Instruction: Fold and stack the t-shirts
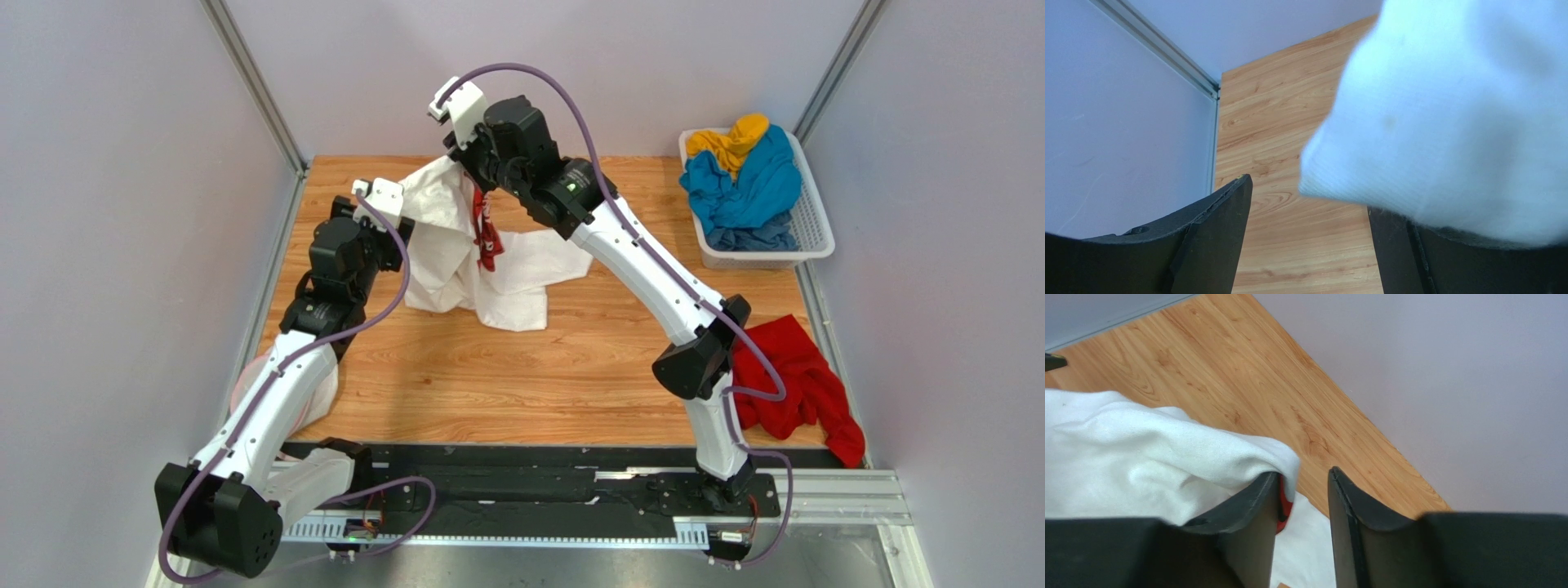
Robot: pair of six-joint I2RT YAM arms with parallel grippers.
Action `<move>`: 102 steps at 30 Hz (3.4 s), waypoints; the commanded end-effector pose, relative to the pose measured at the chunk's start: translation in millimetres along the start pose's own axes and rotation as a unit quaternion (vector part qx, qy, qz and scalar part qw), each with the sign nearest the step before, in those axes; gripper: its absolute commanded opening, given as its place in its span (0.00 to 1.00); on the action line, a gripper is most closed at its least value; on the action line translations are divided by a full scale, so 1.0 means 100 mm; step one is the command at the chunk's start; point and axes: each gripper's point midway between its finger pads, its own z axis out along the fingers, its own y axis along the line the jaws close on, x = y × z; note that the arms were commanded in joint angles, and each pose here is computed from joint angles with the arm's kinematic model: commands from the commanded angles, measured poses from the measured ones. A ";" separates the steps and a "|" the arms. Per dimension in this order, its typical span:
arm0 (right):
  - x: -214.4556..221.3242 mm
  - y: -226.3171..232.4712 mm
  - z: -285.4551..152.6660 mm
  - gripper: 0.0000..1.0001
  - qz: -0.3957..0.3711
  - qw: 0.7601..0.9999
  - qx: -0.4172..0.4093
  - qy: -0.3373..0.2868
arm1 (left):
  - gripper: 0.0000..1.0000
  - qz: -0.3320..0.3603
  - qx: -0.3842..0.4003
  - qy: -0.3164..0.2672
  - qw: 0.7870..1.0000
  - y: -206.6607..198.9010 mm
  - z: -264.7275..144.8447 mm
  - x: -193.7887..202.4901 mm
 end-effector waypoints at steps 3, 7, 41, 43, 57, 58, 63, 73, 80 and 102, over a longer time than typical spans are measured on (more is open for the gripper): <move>0.57 -0.09 0.25 1.00 -0.026 0.997 0.044 0.063 | 0.77 0.000 -0.012 -0.019 1.000 0.08 -0.04 -0.12; 0.90 -0.15 0.24 1.00 -0.011 0.993 0.055 0.105 | 0.77 0.005 0.000 -0.017 1.000 0.04 -0.05 -0.09; 2.81 0.48 -0.55 0.84 0.008 0.937 -0.074 0.340 | 0.71 0.162 0.284 0.172 0.929 -1.09 0.09 1.57; 2.84 0.49 -0.56 0.84 0.009 0.936 -0.074 0.343 | 0.70 0.165 0.286 0.177 0.927 -1.10 0.10 1.59; 2.92 0.51 -0.60 0.82 0.010 0.933 -0.077 0.351 | 0.68 0.165 0.294 0.188 0.922 -1.16 0.19 1.69; 2.92 0.52 -0.61 0.82 0.010 0.933 -0.078 0.352 | 0.68 0.166 0.293 0.188 0.923 -1.16 0.21 1.69; 2.94 0.54 -0.62 0.81 0.013 0.932 -0.080 0.354 | 0.66 0.160 0.292 0.184 0.925 -1.16 0.27 1.63; 2.99 0.56 -0.62 0.79 0.015 0.930 -0.082 0.359 | 0.53 0.160 0.287 0.191 0.925 -1.16 0.35 1.64; 3.02 0.58 -0.63 0.79 0.015 0.928 -0.086 0.362 | 0.36 0.163 0.287 0.194 0.924 -1.16 0.39 1.64; 3.16 0.71 -0.58 0.75 0.024 0.919 -0.110 0.378 | 0.17 0.146 0.275 0.168 0.935 -1.05 0.26 1.33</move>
